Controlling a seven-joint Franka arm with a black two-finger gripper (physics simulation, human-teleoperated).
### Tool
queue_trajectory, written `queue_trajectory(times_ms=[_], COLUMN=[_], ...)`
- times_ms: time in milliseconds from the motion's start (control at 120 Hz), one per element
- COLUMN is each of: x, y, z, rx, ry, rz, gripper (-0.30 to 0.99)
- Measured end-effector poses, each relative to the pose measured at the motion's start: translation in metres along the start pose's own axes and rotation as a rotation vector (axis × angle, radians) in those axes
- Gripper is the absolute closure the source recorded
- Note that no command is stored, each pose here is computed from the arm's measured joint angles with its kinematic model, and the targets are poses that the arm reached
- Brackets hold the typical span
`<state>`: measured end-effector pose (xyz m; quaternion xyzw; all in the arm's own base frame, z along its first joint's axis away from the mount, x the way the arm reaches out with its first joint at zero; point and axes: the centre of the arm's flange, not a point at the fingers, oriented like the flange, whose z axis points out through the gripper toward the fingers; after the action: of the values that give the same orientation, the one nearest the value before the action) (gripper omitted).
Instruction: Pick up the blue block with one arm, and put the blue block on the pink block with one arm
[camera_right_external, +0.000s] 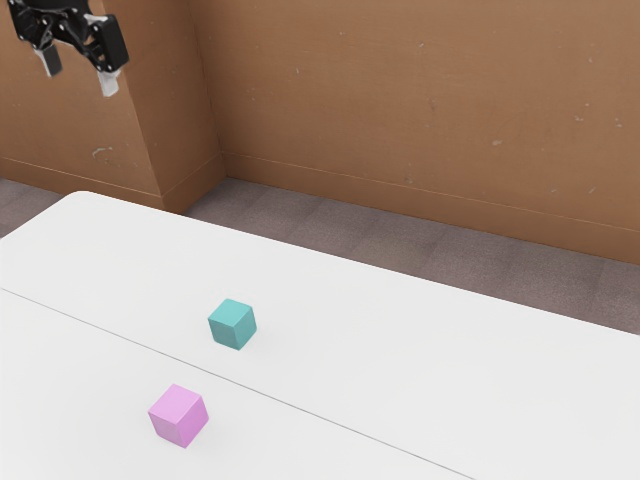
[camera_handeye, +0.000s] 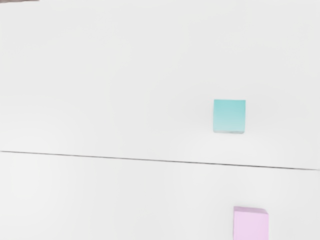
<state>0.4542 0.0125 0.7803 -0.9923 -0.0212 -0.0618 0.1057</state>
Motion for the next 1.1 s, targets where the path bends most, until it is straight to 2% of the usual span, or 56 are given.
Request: queue_trajectory(times_ms=[183,308,500,575,775,933,1100], x=[0.004,0.012,0.008,0.008,0.010,0.024,0.045], y=[0.008,0.041,0.042,0.046,0.047,0.055,0.069], z=[-0.003,0.086,0.193,0.214,0.292,0.323,0.385], rx=[-0.032,-0.031,-0.023,-0.023,-0.030,-0.034,-0.045], ry=[0.017,-0.135,-0.219,-0.213,-0.248,-0.196,-0.212], rz=[0.001,0.052,0.040,0.041,0.026,0.041,0.060], gripper=[0.00,0.00,0.00,0.00,0.00,0.00,0.00])
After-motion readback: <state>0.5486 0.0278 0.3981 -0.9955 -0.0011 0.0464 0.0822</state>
